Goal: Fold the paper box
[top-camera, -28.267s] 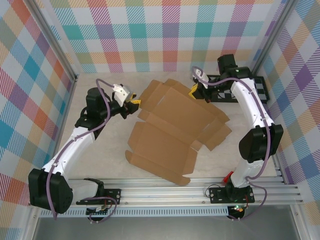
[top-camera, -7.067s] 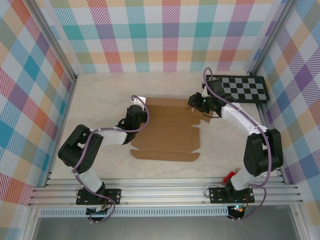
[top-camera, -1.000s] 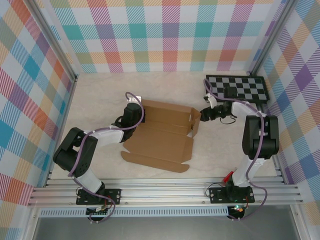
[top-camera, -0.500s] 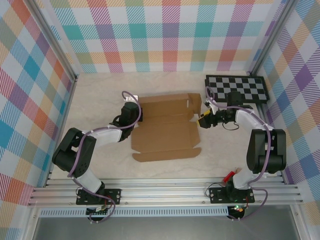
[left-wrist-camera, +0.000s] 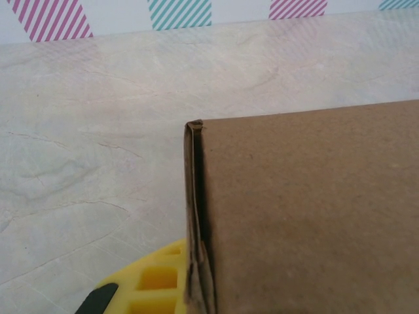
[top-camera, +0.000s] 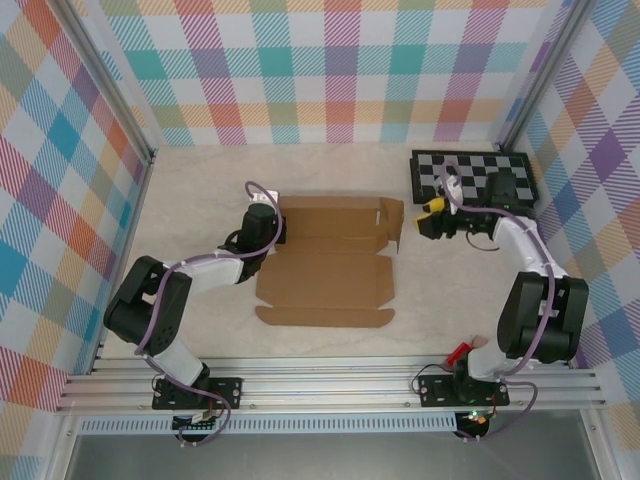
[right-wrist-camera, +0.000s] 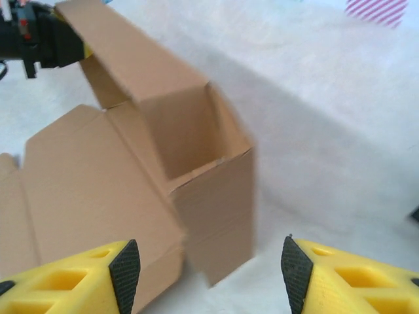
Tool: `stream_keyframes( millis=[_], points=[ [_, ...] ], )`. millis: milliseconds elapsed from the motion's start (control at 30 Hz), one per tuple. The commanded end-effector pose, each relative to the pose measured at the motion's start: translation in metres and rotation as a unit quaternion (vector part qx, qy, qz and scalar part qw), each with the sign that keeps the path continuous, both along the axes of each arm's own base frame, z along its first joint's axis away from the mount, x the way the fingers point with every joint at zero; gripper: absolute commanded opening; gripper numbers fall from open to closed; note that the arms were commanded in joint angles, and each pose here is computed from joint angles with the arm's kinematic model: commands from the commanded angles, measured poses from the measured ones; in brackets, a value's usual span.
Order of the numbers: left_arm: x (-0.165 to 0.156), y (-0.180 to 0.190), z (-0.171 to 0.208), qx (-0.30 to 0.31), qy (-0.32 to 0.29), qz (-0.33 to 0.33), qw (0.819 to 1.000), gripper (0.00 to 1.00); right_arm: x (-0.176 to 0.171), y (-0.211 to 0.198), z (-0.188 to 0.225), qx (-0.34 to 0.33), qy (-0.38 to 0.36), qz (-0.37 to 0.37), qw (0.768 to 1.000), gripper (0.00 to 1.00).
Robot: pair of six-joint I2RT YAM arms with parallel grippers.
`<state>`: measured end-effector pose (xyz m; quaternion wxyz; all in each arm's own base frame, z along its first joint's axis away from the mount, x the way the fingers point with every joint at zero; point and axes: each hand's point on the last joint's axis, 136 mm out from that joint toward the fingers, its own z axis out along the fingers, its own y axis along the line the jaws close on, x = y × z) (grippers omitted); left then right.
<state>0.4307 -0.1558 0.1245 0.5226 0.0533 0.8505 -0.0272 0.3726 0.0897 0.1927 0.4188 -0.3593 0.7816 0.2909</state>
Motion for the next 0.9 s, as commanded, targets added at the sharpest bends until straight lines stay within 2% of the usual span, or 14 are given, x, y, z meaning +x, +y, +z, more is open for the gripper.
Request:
stream_keyframes(
  millis=[0, 67, 167, 333, 400, 500, 767, 867],
  points=[
    [-0.005, -0.008, 0.004, -0.008, 0.004, -0.041, 0.999, 0.00, 0.003, -0.002, 0.000, -0.040, -0.043, 0.061, 0.996, 0.62],
    [-0.004, -0.015, 0.012, -0.021, -0.011, -0.061, 0.998, 0.00, 0.003, -0.001, -0.003, -0.035, -0.054, 0.091, 0.994, 0.61],
    [-0.003, -0.023, 0.023, -0.030, -0.026, -0.082, 0.996, 0.00, -0.015, 0.015, -0.006, -0.034, -0.101, 0.168, 0.980, 0.60],
    [-0.003, -0.029, 0.026, -0.032, -0.033, -0.104, 0.994, 0.00, -0.025, 0.021, -0.028, -0.052, -0.107, 0.177, 0.977, 0.63],
    [-0.003, -0.030, 0.026, -0.033, -0.033, -0.105, 0.993, 0.00, -0.032, 0.028, -0.027, -0.038, -0.117, 0.192, 0.974, 0.64],
    [-0.001, -0.029, 0.026, -0.036, -0.034, -0.099, 0.994, 0.00, -0.042, 0.042, -0.037, -0.058, -0.106, 0.220, 0.968, 0.65],
    [0.000, -0.030, 0.026, -0.057, -0.036, -0.093, 0.993, 0.00, -0.053, 0.070, -0.034, -0.026, -0.074, 0.250, 0.965, 0.64],
    [0.001, -0.021, 0.024, -0.063, -0.030, -0.060, 0.996, 0.00, -0.053, 0.078, -0.027, -0.011, -0.054, 0.244, 0.968, 0.60]
  ],
)
